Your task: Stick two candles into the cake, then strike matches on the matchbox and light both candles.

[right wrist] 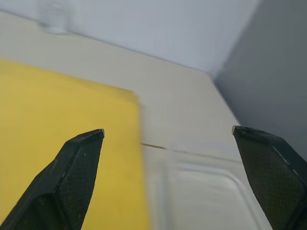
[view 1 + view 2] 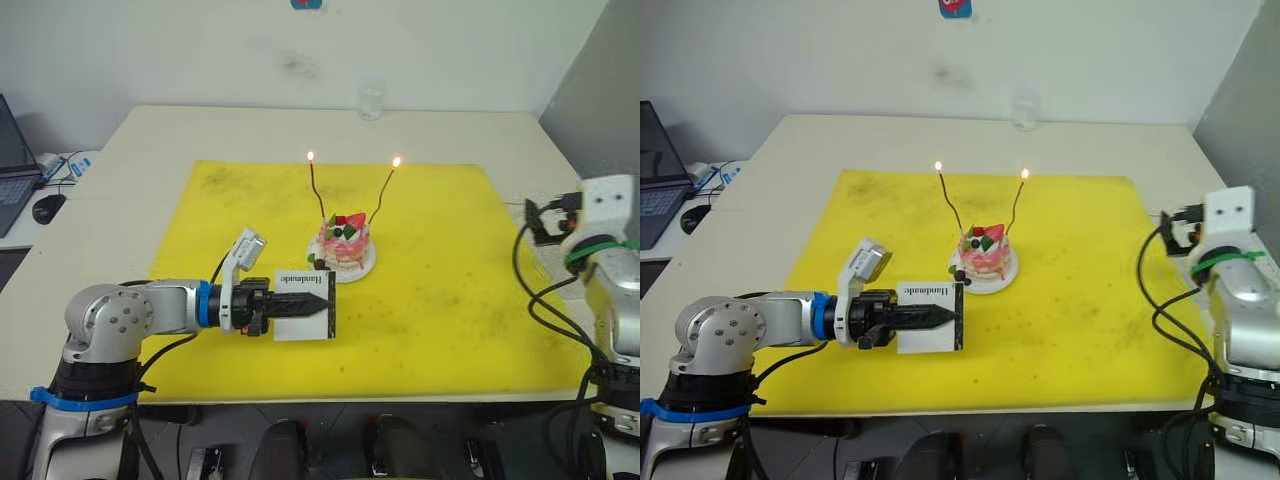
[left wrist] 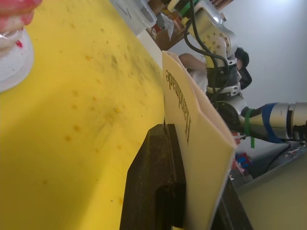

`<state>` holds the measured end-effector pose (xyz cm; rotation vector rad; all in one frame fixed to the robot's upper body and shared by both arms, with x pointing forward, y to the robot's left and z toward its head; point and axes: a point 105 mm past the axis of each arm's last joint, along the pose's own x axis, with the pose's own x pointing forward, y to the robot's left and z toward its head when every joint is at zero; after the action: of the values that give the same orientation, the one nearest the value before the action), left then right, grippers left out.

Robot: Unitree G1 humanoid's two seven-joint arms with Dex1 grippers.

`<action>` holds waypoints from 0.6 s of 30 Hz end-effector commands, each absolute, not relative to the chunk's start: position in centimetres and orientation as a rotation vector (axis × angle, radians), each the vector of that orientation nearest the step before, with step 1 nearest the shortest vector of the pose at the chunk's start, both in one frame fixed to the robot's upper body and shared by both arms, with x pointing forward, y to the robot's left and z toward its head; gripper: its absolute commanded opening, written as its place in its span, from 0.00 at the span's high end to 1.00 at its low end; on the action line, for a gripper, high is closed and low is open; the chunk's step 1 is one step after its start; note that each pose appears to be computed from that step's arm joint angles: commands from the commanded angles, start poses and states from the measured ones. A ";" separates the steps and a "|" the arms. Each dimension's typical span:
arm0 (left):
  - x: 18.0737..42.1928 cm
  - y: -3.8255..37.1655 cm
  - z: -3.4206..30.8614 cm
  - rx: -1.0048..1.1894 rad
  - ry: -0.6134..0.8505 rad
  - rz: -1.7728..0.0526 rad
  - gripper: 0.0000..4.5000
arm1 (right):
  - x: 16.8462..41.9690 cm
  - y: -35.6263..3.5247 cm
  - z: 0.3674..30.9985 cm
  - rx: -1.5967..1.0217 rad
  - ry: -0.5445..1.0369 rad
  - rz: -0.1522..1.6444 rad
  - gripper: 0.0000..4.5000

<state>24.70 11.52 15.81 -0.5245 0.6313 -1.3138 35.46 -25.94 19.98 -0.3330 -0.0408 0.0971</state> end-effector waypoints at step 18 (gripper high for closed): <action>25.4 8.0 12.0 -0.634 0.862 -1.203 1.00 | 24.1 -12.1 16.6 -0.511 0.082 1.375 0.00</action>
<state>25.05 8.37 11.47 -0.6407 0.8759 -1.1960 24.09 -12.38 15.87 -0.4801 0.1271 1.3692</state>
